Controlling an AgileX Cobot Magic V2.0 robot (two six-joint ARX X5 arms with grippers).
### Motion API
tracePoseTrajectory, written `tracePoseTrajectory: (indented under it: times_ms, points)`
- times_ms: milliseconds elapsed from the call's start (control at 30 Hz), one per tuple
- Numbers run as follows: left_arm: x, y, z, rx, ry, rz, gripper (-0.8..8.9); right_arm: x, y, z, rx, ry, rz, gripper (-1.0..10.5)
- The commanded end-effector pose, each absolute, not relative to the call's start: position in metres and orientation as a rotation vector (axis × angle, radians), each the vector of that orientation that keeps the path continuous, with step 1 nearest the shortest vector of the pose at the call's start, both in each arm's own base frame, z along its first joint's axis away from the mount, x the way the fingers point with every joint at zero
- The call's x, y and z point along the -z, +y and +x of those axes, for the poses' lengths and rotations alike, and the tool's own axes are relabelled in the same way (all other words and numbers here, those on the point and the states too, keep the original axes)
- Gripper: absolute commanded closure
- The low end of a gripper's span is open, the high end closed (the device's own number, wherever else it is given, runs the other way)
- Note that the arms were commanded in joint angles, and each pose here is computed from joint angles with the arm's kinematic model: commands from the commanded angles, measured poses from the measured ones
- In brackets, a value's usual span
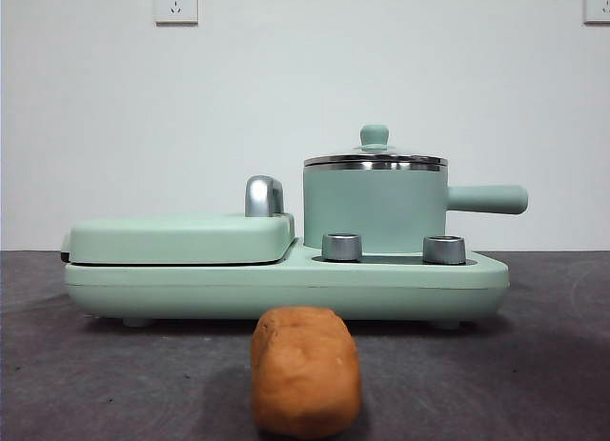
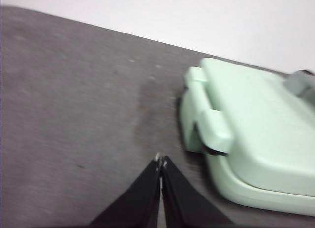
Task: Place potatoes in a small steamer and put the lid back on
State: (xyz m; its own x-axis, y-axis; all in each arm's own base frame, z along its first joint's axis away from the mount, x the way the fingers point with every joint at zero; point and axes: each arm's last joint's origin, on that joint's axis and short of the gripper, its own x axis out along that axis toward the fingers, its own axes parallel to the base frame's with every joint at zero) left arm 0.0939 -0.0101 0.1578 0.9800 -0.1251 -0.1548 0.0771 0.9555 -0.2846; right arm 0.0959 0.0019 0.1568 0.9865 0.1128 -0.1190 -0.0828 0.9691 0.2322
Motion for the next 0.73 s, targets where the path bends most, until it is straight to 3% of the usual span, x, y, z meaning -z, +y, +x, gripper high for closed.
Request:
tracePoseTrajectory:
  times_ms: [33,167,400,733]
  points:
    - [-0.175,-0.012,0.091,0.148,0.153,-0.413,8.05,-0.171,0.003,0.092,-0.12,0.125,0.376,9.3]
    - [-0.201,-0.015,0.088,0.175,0.168,-0.451,8.05,-0.196,0.003,0.083,-0.13,0.137,0.449,9.3]
    - [-0.246,-0.02,0.089,0.255,0.304,-0.416,8.05,-0.253,0.004,0.061,-0.139,0.204,0.437,9.3]
    - [-0.303,-0.034,0.114,0.461,0.402,-0.333,8.05,-0.325,0.011,0.053,-0.361,0.267,0.333,9.3]
